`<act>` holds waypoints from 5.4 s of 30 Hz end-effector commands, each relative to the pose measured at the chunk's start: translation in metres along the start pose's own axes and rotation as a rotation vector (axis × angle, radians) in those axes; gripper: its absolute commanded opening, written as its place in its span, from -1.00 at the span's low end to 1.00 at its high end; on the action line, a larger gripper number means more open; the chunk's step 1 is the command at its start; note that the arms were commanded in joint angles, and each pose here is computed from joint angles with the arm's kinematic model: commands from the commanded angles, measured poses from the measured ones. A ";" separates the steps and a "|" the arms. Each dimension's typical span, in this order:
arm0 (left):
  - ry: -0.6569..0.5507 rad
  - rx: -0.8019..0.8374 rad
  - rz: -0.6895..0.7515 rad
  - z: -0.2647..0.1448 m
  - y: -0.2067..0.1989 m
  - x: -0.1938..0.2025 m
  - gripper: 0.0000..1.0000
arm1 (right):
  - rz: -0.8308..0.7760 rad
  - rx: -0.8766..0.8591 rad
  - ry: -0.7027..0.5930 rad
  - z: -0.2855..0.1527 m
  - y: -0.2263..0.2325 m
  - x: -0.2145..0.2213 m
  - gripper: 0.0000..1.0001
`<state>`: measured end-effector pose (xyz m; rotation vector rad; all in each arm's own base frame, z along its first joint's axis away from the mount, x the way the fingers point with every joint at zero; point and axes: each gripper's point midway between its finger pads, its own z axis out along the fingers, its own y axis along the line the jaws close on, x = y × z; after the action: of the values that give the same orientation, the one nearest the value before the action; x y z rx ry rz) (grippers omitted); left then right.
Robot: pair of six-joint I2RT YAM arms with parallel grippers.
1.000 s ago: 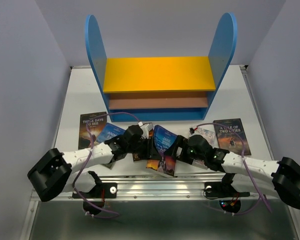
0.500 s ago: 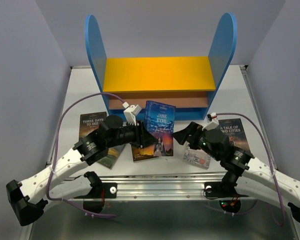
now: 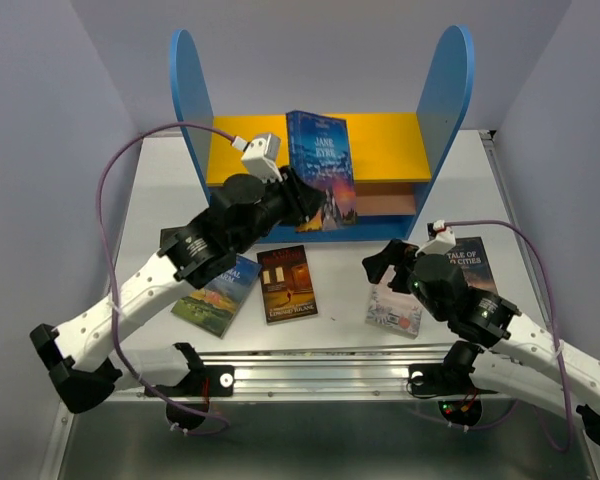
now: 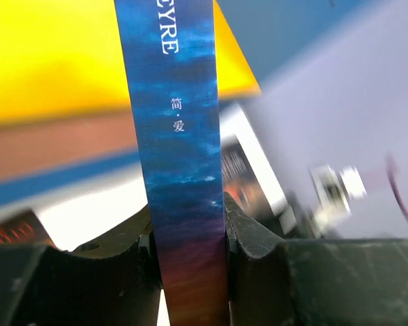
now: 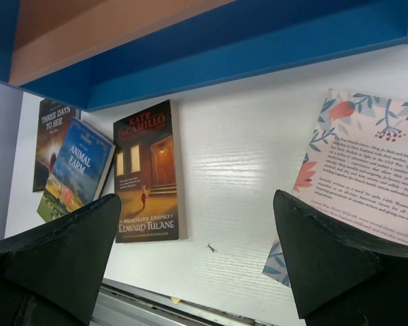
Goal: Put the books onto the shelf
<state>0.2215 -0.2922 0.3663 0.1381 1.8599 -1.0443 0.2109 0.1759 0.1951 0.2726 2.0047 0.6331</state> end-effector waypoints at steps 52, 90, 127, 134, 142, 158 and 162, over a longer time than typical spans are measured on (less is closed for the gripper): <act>-0.357 -0.362 -0.410 0.044 0.059 -0.076 0.98 | -0.302 0.031 -0.159 0.062 0.119 -0.171 1.00; -0.294 -0.480 -0.161 -0.028 0.102 -0.060 0.98 | -0.663 -0.318 0.067 0.218 0.178 -0.150 0.04; -0.136 -0.415 -0.153 -0.009 0.127 -0.025 0.98 | -0.538 0.113 -0.276 0.178 0.130 -0.245 0.99; 0.016 -0.452 -0.250 -0.023 0.159 0.052 0.98 | -0.445 0.086 -0.216 0.112 0.102 -0.218 1.00; 0.054 -0.670 -0.327 -0.057 0.212 0.105 0.98 | -0.256 -0.175 0.011 0.054 0.093 -0.125 1.00; 0.043 -0.669 -0.465 -0.052 0.255 0.129 0.98 | -0.125 -0.269 0.321 0.071 0.102 0.073 1.00; 0.172 -0.556 -0.510 -0.042 0.245 0.175 0.98 | -0.122 -0.254 0.405 0.082 0.097 0.099 1.00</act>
<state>0.2340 -0.1288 0.0946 -0.7458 2.2956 -0.5835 0.2128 0.3116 0.1389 -0.2076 2.3064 0.8593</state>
